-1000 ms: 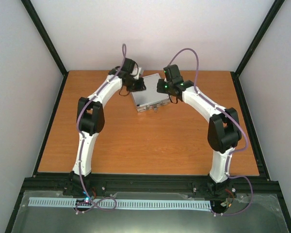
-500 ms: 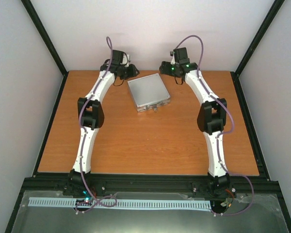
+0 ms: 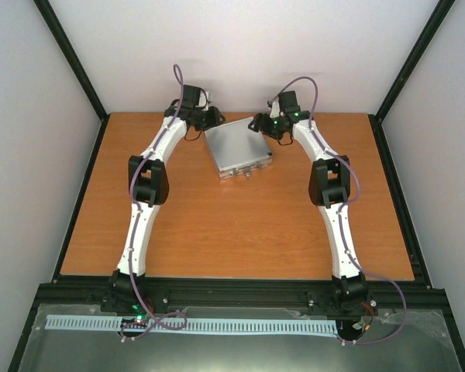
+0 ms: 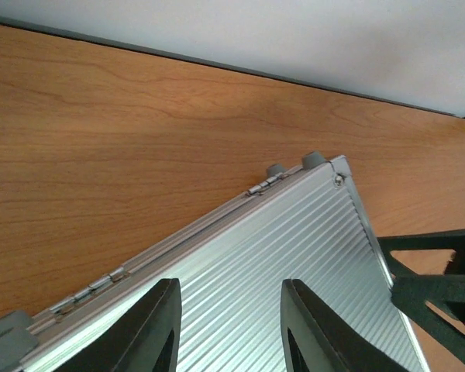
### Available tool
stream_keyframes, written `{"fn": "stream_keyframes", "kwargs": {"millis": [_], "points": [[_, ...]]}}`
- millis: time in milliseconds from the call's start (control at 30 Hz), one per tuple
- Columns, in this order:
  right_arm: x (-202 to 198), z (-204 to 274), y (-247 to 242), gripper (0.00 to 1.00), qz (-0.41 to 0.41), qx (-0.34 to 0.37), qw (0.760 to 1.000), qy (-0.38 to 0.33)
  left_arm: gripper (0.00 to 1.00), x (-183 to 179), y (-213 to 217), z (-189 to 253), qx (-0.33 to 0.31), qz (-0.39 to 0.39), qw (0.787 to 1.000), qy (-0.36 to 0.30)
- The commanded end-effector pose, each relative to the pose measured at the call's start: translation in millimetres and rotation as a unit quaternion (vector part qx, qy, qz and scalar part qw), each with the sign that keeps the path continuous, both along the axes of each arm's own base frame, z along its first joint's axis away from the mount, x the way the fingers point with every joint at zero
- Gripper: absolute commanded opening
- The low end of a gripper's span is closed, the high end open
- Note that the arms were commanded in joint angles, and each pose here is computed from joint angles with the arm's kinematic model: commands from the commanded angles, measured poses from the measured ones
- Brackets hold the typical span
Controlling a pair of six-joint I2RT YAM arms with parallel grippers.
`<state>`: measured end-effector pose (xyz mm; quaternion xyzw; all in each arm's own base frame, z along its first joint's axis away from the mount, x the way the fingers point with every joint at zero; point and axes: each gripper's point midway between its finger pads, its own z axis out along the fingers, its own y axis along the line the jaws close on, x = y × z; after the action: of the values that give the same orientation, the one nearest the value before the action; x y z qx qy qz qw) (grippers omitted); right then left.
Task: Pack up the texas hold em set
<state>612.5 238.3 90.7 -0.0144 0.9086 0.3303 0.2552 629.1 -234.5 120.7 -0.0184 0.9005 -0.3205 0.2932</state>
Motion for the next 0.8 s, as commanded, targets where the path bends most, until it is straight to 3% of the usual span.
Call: {"fn": "stream_keyframes", "kwargs": {"millis": [0,133,400,767], "points": [[0.5,21.3,8.2,0.79,0.019,0.025,0.999,-0.018,0.38,12.4,6.2,-4.7,0.011,0.02,1.0,-0.018],[-3.8,16.6,10.6,0.78,0.028,0.03,0.999,-0.007,0.46,20.6,19.3,-13.1,0.034,0.044,0.998,-0.023],[-7.2,15.0,12.2,0.77,0.038,0.032,0.999,-0.004,0.48,18.2,37.9,-51.7,0.069,0.052,0.996,0.014],[-28.3,4.3,22.2,0.75,0.083,0.057,0.995,0.027,0.43,-39.6,21.1,-108.9,0.049,-0.043,0.991,0.121]]}}
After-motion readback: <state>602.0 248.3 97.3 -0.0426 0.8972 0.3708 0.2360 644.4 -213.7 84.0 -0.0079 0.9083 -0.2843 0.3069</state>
